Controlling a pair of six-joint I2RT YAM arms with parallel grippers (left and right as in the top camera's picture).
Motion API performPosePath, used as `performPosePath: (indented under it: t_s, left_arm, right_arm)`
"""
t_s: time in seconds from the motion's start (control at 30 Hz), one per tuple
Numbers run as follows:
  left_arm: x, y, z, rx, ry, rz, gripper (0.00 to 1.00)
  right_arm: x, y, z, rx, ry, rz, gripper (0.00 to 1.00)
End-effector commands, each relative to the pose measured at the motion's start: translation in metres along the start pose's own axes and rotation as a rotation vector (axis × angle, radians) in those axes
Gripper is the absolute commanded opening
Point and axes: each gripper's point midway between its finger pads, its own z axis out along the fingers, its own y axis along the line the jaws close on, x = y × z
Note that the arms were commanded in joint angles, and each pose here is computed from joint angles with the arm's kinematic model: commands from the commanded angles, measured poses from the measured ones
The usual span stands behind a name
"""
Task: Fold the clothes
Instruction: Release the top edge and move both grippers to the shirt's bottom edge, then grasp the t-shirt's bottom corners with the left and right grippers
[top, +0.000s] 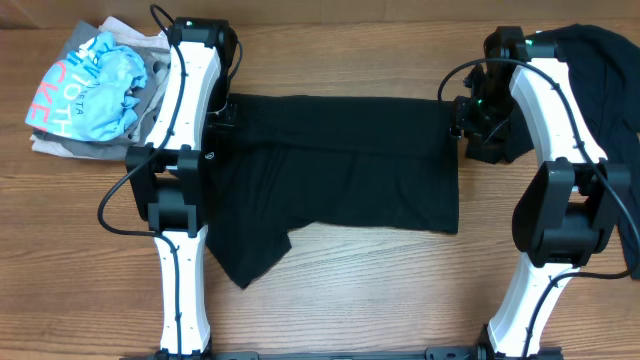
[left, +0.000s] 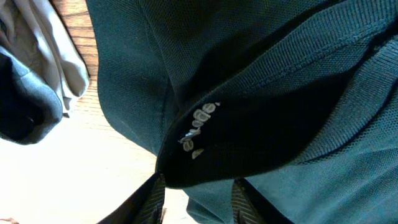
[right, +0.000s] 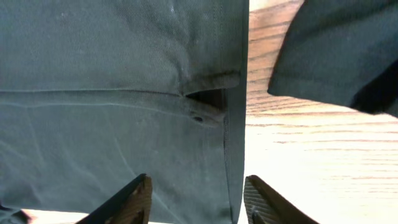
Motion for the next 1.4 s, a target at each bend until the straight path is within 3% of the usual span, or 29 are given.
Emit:
performPosePath:
  t_s: [0.0, 0.17, 0.3, 0.43, 0.57, 0.8, 0.93, 1.07, 1.2, 1.37]
  left_arm:
    - [0.001, 0.005, -0.018, -0.011, -0.044, 0.003, 0.42]
    - [0.017, 0.021, -0.090, 0.009, -0.225, -0.047, 0.54]
    - [0.056, 0.036, -0.186, 0.105, -0.497, -0.094, 0.65]
    - [0.098, 0.041, -0.251, 0.201, -0.704, -0.108, 0.68]
    - [0.136, 0.044, -0.277, 0.244, -0.776, -0.104, 0.68]
    - [0.159, 0.027, -0.276, 0.317, -0.752, -0.039, 0.67]
    - [0.186, 0.022, -0.249, 0.292, -0.669, -0.063, 0.70]
    - [0.213, 0.018, -0.215, 0.307, -0.578, -0.131, 0.70]
    - [0.225, -0.002, -0.167, 0.318, -0.462, -0.127, 0.69]
    - [0.252, -0.073, -0.060, 0.314, -0.168, -0.091, 0.67]
  right_arm:
    - [-0.005, 0.003, -0.021, -0.007, -0.062, -0.004, 0.51]
    - [0.000, 0.014, -0.083, -0.022, -0.185, -0.026, 0.54]
    - [0.029, 0.027, -0.156, -0.067, -0.328, -0.045, 0.55]
    - [0.061, 0.035, -0.212, -0.099, -0.472, -0.030, 0.56]
    - [0.102, 0.035, -0.246, -0.114, -0.544, -0.015, 0.56]
    - [0.166, 0.030, -0.283, -0.148, -0.661, 0.081, 0.56]
    - [0.207, 0.025, -0.285, -0.192, -0.705, 0.163, 0.56]
    - [0.232, 0.001, -0.237, -0.121, -0.616, 0.301, 0.56]
    - [0.231, -0.019, -0.179, -0.025, -0.471, 0.372, 0.57]
    - [0.203, -0.008, -0.114, -0.082, -0.344, 0.293, 0.59]
